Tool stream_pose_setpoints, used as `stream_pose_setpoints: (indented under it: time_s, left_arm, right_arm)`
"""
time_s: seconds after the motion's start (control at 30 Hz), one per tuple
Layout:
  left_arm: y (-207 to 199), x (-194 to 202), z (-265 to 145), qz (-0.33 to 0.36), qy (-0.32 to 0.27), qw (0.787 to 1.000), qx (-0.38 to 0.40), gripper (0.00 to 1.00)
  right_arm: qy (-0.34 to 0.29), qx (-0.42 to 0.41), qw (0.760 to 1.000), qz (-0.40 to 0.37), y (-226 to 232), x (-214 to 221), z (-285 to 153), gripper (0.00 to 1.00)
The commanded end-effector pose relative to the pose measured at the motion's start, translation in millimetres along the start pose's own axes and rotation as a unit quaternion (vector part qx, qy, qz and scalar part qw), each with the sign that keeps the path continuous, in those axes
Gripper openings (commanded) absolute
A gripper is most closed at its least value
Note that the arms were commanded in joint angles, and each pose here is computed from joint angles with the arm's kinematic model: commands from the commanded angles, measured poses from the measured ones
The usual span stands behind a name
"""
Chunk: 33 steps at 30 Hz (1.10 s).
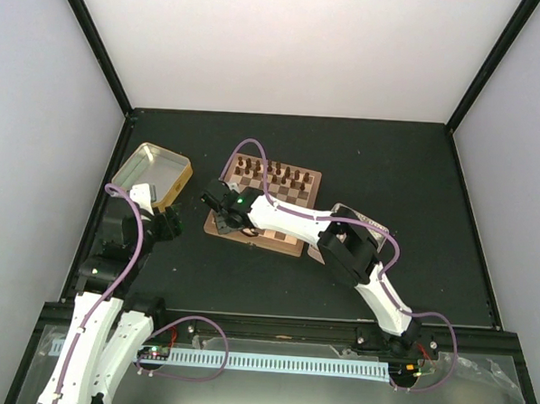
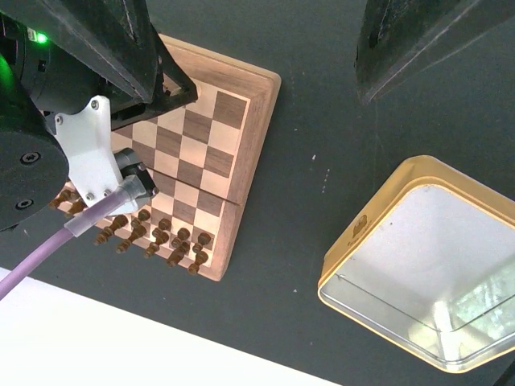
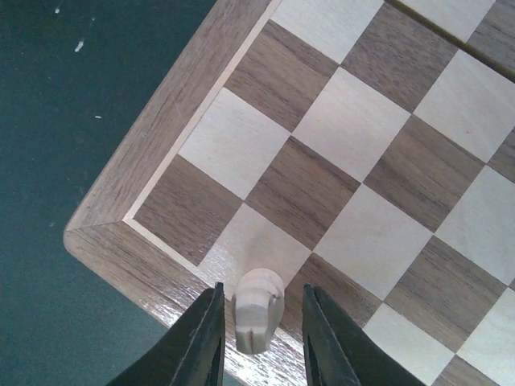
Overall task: Set up the chess pieces on the board
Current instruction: Place the chess piece on the chessboard.
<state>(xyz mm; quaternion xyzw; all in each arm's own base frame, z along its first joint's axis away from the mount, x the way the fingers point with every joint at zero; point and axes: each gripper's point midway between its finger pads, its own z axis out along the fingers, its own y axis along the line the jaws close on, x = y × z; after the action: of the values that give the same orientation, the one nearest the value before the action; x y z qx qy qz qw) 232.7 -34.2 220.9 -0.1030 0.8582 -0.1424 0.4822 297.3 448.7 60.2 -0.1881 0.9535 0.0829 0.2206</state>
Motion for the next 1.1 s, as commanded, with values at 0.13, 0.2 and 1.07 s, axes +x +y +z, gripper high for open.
stream_pose_setpoints:
  time_s: [0.13, 0.2, 1.07]
  left_arm:
    - [0, 0, 1, 0.004, 0.002, 1.000, -0.002, 0.69]
    - [0, 1, 1, 0.005, 0.003, 1.000, -0.001, 0.69]
    - [-2, 2, 3, 0.004, 0.010, 1.000, 0.003, 0.69]
  right_arm:
    - [-0.018, -0.028, 0.999, 0.009, 11, -16, -21, 0.27]
    - [-0.014, -0.027, 0.999, 0.012, 9, -15, -22, 0.27]
    - [-0.034, -0.076, 0.997, 0.002, 20, -27, -46, 0.37]
